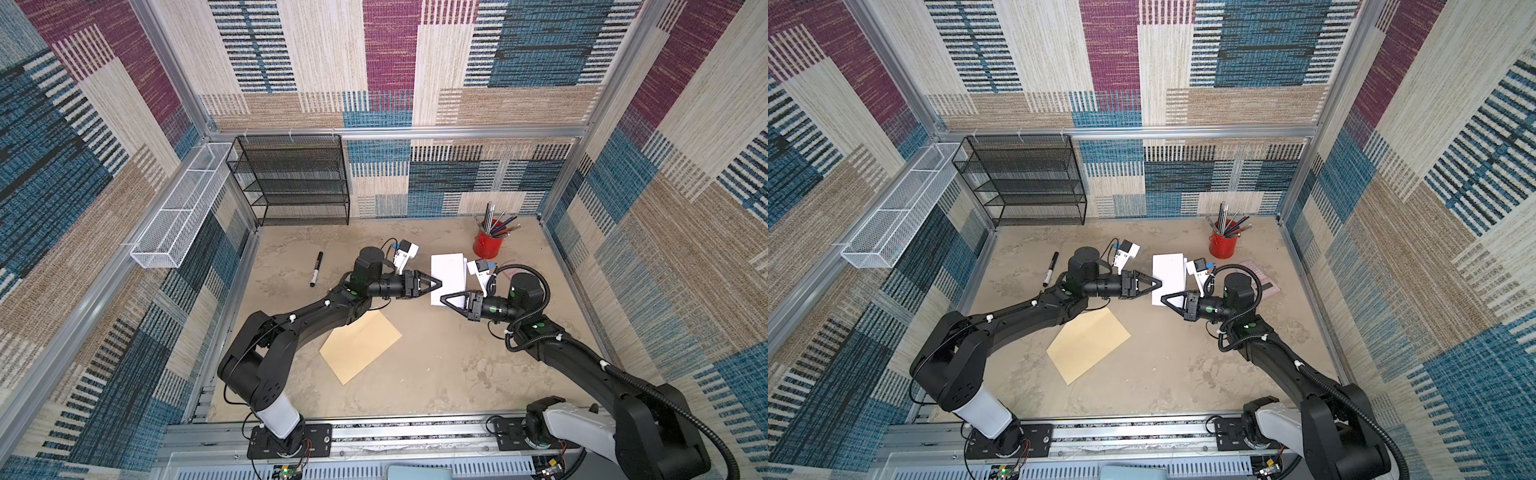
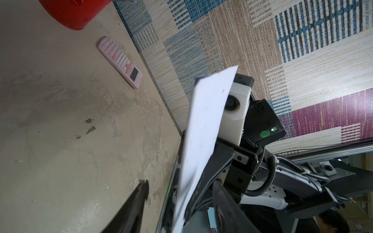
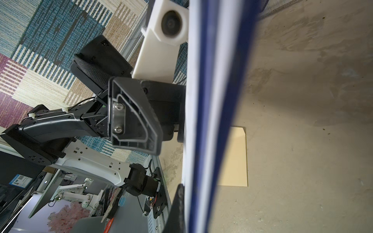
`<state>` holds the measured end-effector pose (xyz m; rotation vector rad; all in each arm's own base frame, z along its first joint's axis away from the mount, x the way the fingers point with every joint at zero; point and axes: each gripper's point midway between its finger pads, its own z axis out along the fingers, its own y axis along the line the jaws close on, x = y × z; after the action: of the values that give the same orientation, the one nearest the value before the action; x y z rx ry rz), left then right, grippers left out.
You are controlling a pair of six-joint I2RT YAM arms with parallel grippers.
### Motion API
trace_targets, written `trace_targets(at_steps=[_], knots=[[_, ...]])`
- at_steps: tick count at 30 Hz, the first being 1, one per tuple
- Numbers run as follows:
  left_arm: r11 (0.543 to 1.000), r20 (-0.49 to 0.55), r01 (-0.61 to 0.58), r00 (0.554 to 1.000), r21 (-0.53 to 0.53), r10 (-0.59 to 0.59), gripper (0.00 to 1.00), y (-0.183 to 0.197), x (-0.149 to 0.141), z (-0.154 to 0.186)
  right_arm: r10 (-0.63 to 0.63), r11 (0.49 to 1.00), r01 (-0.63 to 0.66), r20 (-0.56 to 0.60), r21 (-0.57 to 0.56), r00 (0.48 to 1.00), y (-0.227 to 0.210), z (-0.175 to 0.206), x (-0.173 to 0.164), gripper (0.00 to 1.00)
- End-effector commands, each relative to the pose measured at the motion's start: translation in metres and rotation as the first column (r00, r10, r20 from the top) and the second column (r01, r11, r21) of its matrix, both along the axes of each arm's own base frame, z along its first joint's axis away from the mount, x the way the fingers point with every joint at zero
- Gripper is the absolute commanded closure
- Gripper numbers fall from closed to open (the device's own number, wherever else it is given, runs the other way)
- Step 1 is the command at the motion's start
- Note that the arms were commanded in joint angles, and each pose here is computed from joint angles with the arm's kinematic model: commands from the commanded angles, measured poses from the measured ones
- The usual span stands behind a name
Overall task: Fold the letter paper in half and place it into the envelope
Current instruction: Pick up the letter paper from the center of the board.
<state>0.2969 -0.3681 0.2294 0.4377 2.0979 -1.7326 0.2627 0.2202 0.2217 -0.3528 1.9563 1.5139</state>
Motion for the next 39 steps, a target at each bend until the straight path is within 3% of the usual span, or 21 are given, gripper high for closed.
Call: trace_targets(at_steps=[1,10,13,17,19,24,26,28,33,34,36,39], knots=[[0.999,0.059,0.018,0.998,-0.031,-0.016,0.63,0.003,-0.006,0.004,-0.006,1.000,0.006,0.015,0.009,1.000,0.000,0.006,0.002,1.00],[0.998,0.083,0.050,0.995,-0.032,-0.047,0.67,0.003,-0.019,0.001,-0.003,1.000,0.003,0.012,0.018,1.000,0.002,0.008,0.005,1.00],[0.998,0.083,0.054,0.995,-0.024,-0.052,0.74,0.003,-0.021,-0.002,-0.002,1.000,0.002,0.010,0.020,1.000,0.002,0.008,0.005,1.00],[0.998,0.083,0.054,0.995,-0.020,-0.053,0.96,0.003,-0.022,-0.005,-0.002,1.000,0.002,0.005,0.020,1.000,0.002,0.007,0.004,1.00],[0.998,0.081,0.056,0.995,-0.017,-0.055,1.00,0.003,-0.023,-0.006,0.001,1.000,-0.001,0.006,0.022,1.000,0.002,0.007,0.004,1.00],[0.998,0.080,0.058,0.995,-0.021,-0.057,0.90,0.003,-0.023,-0.005,0.002,1.000,-0.002,0.004,0.023,1.000,0.002,0.007,0.003,1.00],[0.998,0.080,0.053,0.995,-0.025,-0.051,0.76,0.003,-0.022,-0.004,0.008,1.000,-0.008,0.001,0.023,1.000,0.002,0.007,0.001,1.00],[0.998,0.081,0.049,0.996,-0.034,-0.046,0.69,0.002,-0.020,-0.002,0.012,1.000,-0.012,-0.002,0.024,1.000,0.002,0.006,-0.001,1.00],[0.999,0.075,0.034,0.997,-0.041,-0.030,0.65,0.004,-0.012,0.001,0.023,0.999,-0.022,-0.009,0.023,1.000,0.002,0.004,-0.006,1.00],[0.999,0.070,0.031,0.997,-0.042,-0.028,0.72,0.004,-0.011,0.001,0.028,0.999,-0.027,-0.012,0.023,1.000,0.002,0.003,-0.007,1.00],[0.999,0.075,0.025,0.997,-0.044,-0.022,0.98,0.005,-0.008,0.003,0.028,0.999,-0.028,-0.013,0.020,1.000,0.002,0.002,-0.009,1.00],[0.999,0.085,0.018,0.996,-0.049,-0.014,0.99,0.005,-0.005,0.007,0.033,0.999,-0.033,-0.019,0.016,0.999,0.002,-0.001,-0.012,1.00]])
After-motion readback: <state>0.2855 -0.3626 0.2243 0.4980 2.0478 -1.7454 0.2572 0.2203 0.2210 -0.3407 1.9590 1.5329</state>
